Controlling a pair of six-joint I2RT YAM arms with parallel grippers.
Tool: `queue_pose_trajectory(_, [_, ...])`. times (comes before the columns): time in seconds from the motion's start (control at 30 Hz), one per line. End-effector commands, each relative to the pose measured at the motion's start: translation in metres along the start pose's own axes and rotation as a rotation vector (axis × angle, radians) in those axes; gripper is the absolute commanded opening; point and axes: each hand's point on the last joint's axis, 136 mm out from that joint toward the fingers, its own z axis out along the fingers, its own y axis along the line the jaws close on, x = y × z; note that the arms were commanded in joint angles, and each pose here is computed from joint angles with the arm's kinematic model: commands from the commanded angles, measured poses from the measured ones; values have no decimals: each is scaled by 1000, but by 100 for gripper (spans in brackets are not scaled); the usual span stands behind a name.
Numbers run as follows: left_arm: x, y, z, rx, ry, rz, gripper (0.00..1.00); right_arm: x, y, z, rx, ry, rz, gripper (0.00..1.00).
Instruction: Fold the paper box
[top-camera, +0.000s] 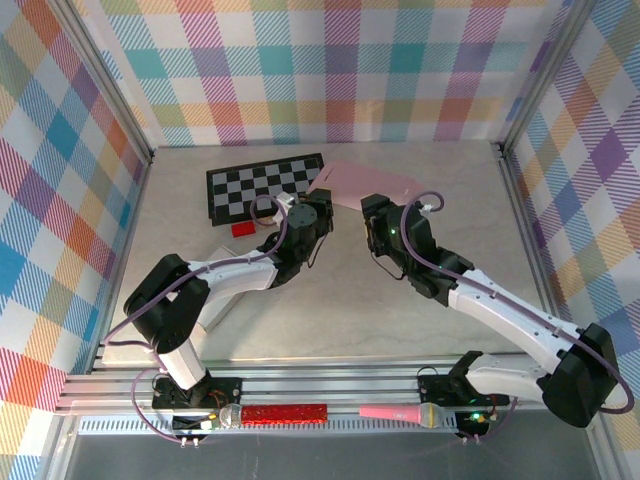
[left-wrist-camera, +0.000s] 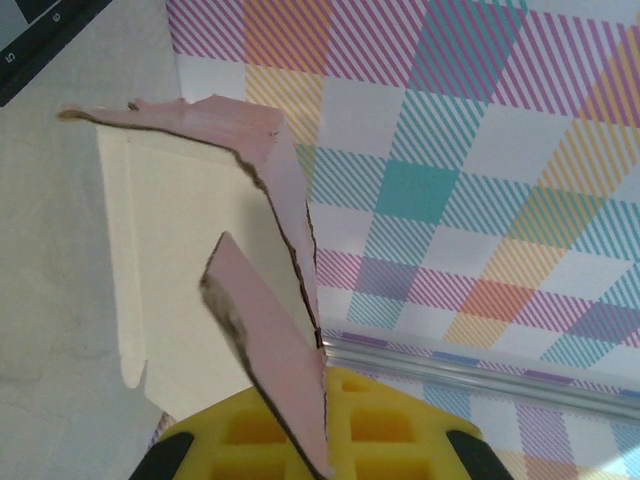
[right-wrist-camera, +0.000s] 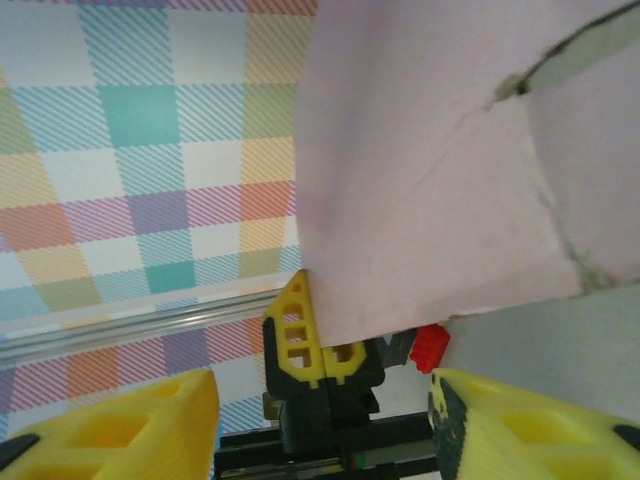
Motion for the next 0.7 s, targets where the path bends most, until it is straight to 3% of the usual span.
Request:
queue_pose_trajectory(0.0, [2, -33, -5, 104, 12, -89, 0, -1, 19, 5, -54, -9, 4, 50])
queue_pose_trajectory(0.1, [7, -36, -5, 92, 28, -84, 0, -5, 15, 11, -37, -16, -2, 43])
queue_pose_trajectory(0.33, [11, -39, -6, 94, 42, -90, 0, -9, 18, 19, -41, -30, -17, 41])
queue_pose_trajectory(0.43, [16, -38, -5, 90, 59, -93, 0, -10, 18, 26, -48, -39, -14, 36])
queue_pose_trajectory(0.53, [18, -36, -6, 84, 73, -96, 0, -13, 20, 30, -54, -50, -7, 24])
queue_pose_trajectory(0.63, [21, -39, -8, 88, 90, -100, 0, -19, 17, 32, -35, -66, 16, 0])
queue_pose_trajectory(0.67, [24, -42, -9, 92, 104, -102, 7, -23, 10, 31, 4, -73, 45, 0])
